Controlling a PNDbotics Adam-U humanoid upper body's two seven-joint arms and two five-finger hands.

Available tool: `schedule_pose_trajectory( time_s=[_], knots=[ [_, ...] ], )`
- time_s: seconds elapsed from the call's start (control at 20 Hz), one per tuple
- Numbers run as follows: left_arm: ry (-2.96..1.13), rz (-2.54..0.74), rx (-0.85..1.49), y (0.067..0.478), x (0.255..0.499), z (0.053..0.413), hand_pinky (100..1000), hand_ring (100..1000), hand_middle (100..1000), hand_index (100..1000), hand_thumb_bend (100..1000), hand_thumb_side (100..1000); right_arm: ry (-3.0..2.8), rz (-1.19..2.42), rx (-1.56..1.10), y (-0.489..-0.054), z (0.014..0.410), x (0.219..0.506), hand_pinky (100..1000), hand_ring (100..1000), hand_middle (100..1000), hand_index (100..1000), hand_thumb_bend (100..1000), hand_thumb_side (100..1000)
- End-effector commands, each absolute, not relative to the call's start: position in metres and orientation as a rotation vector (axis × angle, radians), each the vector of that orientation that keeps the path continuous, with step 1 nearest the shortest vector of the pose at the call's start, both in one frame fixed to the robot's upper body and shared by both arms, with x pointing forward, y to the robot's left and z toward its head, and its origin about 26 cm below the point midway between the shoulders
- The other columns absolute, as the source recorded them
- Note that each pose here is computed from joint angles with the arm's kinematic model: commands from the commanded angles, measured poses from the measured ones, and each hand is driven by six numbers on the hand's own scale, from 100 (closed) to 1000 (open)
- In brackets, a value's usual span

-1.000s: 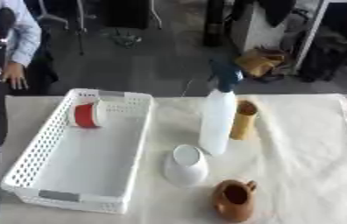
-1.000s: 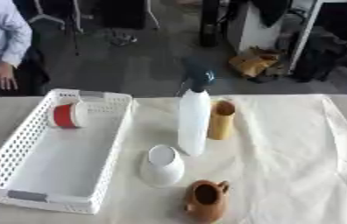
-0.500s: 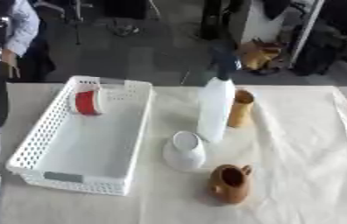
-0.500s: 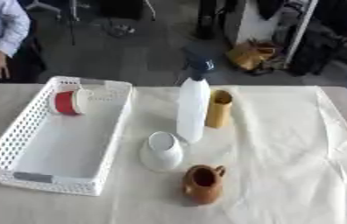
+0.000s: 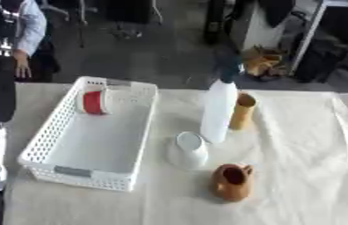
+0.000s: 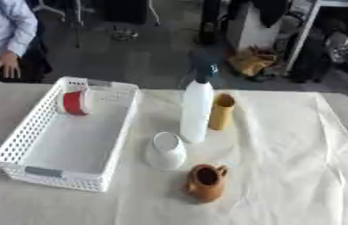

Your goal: Pick up objects on the table and place them in the box.

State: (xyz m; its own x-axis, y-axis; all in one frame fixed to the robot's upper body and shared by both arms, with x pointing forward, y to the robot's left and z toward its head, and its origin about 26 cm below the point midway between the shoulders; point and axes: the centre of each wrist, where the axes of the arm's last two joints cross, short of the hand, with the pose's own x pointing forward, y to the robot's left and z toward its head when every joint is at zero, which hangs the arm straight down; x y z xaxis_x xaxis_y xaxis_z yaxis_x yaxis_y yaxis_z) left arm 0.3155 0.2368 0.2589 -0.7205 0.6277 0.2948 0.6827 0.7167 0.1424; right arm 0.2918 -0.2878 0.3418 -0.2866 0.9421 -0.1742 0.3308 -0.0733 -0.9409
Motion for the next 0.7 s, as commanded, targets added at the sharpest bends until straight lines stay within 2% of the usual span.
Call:
schedule_pose_trajectory(
  time_s=[0.05,0.35,0.7],
  knots=[
    [-2.699,-0.392,-1.057,0.236,0.313,0.263,929,904,842,900,100,871,-1.562,1.501,-1.344,-0.276,0.352,0.287,840,960,919,984,100,1000],
    [-2.687,-0.415,-1.060,0.235,0.312,0.262,929,904,840,897,100,868,-1.471,1.647,-1.190,-0.235,0.361,0.288,857,965,920,985,100,1000],
    [-2.681,-0.435,-1.059,0.236,0.312,0.260,929,904,840,897,100,868,-1.439,1.681,-1.129,-0.194,0.358,0.287,904,976,924,1000,109,1000]
  ],
)
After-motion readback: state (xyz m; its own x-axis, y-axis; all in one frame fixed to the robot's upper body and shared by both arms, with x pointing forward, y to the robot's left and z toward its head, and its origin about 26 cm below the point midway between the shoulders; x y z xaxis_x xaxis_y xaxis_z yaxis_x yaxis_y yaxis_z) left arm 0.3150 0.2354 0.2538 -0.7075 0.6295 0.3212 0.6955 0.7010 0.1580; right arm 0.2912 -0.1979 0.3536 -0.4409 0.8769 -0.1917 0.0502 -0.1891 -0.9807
